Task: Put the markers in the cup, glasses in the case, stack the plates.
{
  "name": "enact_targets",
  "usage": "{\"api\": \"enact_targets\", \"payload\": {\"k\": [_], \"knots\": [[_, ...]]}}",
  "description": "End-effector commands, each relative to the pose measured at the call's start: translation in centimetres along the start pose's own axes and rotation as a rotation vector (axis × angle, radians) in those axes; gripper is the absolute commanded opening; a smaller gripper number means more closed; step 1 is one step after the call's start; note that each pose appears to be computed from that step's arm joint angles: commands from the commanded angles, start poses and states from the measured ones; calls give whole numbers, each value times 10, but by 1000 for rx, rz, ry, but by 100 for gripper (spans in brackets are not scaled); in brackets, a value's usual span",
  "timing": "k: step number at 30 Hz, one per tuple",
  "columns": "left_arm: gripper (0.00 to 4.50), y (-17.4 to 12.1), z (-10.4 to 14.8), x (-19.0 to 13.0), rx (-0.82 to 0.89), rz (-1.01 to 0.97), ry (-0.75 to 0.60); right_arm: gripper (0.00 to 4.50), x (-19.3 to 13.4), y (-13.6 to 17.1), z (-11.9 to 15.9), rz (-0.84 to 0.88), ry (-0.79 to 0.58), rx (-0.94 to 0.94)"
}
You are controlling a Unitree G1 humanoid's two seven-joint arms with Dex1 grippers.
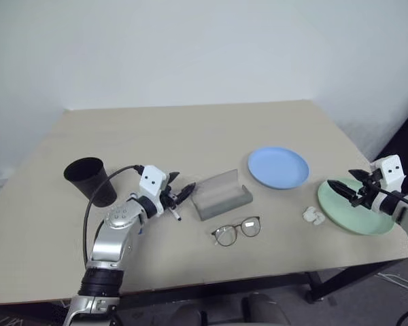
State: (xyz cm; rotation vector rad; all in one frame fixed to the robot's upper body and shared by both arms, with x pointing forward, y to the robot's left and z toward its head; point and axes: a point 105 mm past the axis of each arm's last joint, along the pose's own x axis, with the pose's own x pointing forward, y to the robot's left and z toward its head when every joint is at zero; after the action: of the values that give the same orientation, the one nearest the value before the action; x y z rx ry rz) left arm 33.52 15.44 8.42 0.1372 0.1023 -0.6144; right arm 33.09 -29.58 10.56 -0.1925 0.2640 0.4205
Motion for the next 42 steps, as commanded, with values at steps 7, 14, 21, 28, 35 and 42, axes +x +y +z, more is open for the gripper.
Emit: {"api": "enact_targets", "payload": {"k": [7, 14, 21, 28, 35, 42], "knots": [[319, 5, 19, -3, 38, 2, -53, 400, 0, 12, 16, 28, -61, -29], [319, 18, 13, -17, 45, 18, -43, 400, -6, 39, 8, 184, -15, 0], [319, 16, 5, -20, 30, -25, -34, 400, -3, 63, 5, 251, -1, -3], [319, 10, -1, -18, 26, -48, -29, 400, 4, 59, 13, 188, -18, -16], [319, 4, -6, -17, 12, -67, -22, 400, 4, 49, 15, 99, 23, -43], [319, -4, -5, -12, 0, -96, -28, 400, 7, 57, 9, 107, 104, 26]]}}
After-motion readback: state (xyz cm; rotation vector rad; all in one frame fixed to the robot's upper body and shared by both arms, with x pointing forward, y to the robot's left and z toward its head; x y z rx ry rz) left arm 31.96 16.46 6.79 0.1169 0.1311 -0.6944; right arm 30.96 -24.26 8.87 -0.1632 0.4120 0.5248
